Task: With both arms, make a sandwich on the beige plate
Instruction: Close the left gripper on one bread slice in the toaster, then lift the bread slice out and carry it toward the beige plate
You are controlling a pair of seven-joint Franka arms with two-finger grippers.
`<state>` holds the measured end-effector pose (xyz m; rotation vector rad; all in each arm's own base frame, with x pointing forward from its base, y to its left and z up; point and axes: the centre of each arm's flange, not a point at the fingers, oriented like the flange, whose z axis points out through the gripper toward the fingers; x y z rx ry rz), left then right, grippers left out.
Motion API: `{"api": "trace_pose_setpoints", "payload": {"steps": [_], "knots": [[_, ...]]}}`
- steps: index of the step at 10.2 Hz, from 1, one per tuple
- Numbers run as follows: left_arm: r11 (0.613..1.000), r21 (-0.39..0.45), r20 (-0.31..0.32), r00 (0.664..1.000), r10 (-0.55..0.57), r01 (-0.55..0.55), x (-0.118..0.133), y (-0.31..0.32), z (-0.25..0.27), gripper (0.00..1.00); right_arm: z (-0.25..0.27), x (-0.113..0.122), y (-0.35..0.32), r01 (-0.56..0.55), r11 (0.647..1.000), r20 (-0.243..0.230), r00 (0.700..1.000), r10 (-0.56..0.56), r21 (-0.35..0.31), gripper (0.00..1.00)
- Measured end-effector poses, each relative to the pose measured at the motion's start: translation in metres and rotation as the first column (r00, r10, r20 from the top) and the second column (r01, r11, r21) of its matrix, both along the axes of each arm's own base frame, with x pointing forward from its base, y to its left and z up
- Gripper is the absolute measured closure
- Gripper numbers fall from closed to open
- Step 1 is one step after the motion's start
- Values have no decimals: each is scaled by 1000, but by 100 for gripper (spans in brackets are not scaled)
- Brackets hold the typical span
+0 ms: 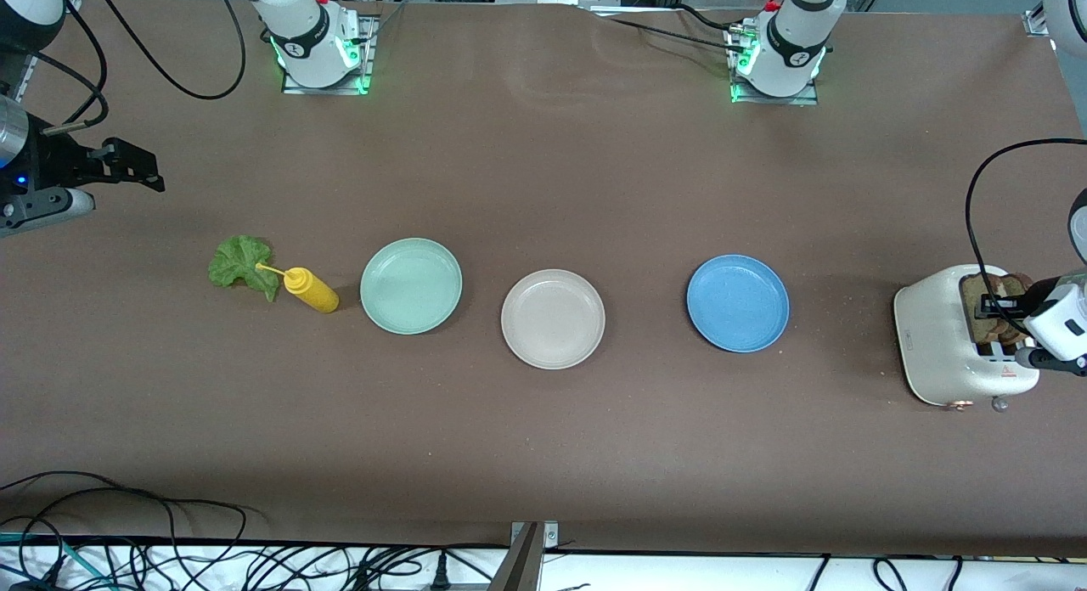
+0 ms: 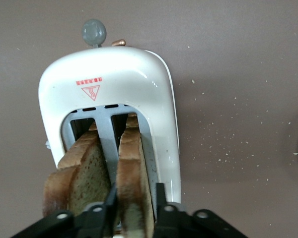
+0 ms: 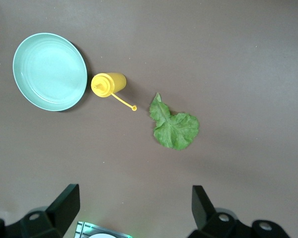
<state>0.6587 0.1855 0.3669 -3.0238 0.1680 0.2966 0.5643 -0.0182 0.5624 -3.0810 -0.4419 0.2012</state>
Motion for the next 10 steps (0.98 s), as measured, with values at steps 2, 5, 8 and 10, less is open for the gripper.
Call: {"api": "trace_pose_setpoints", "payload": {"steps": [2, 5, 8, 10], "knots": [[1000, 0, -7, 1000, 1, -1, 0, 0, 2, 87, 0, 0, 0, 0, 1000, 0, 1000, 0, 0, 0], [999, -8, -14, 999, -44, 44, 5, -1, 35, 87, 0, 0, 0, 0, 1000, 0, 1000, 0, 0, 0], [982, -31, 8, 982, -189, 189, 16, -25, 98, 91, 0, 0, 0, 0, 1000, 0, 1000, 0, 0, 0], [964, -96, 59, 968, -242, 247, 23, -56, 120, 91, 0, 0, 0, 0, 1000, -1, 1000, 0, 0, 0]]}}
